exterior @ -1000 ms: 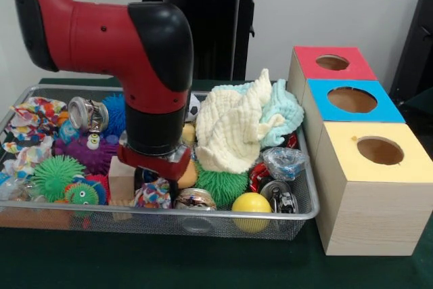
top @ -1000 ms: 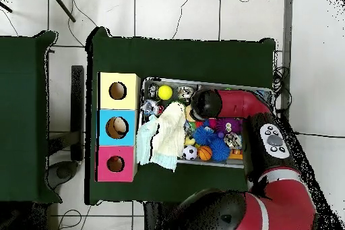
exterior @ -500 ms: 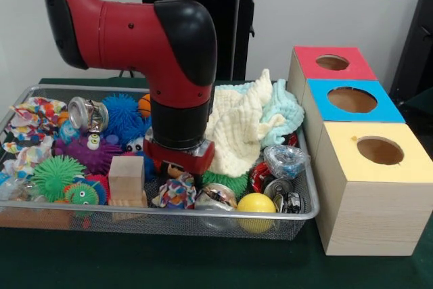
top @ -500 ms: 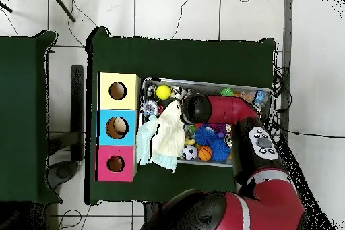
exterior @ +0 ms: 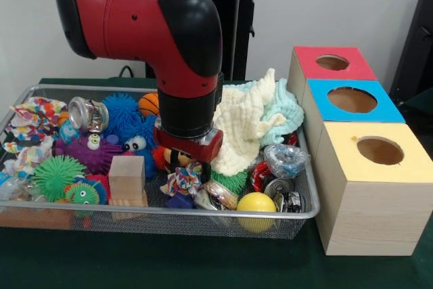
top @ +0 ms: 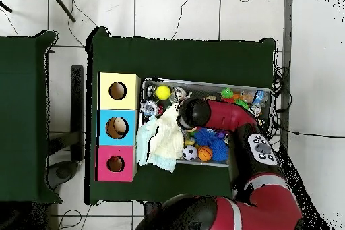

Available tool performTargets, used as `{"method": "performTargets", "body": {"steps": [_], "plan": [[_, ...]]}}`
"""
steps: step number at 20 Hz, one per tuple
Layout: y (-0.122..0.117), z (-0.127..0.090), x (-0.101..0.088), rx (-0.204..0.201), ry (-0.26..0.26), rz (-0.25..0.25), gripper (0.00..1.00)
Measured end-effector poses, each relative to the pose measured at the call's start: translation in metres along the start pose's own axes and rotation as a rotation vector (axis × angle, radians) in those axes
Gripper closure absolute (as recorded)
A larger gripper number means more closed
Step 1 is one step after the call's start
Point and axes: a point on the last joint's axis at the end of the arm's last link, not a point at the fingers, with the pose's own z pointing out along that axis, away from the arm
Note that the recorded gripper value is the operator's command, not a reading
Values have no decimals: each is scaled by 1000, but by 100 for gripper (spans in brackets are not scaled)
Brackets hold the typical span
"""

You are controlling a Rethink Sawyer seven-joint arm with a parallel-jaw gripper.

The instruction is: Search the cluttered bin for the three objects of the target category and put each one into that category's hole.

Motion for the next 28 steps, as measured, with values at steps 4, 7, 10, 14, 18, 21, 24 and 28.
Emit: {"method": "performTargets", "body": {"steps": [4,7,10,14,18,21,24,28], "plan": [[2,-11,0,3,-11,10,0],[2,-21,-4,4,-27,8,0],[0,-41,-10,11,-42,9,0],[-3,-92,-23,39,-36,14,0],[-8,-137,-30,69,-10,26,0],[-14,-156,-37,79,-4,39,0],[-28,-170,-50,78,-15,67,0],[-46,-172,-59,78,-18,96,0]]}}
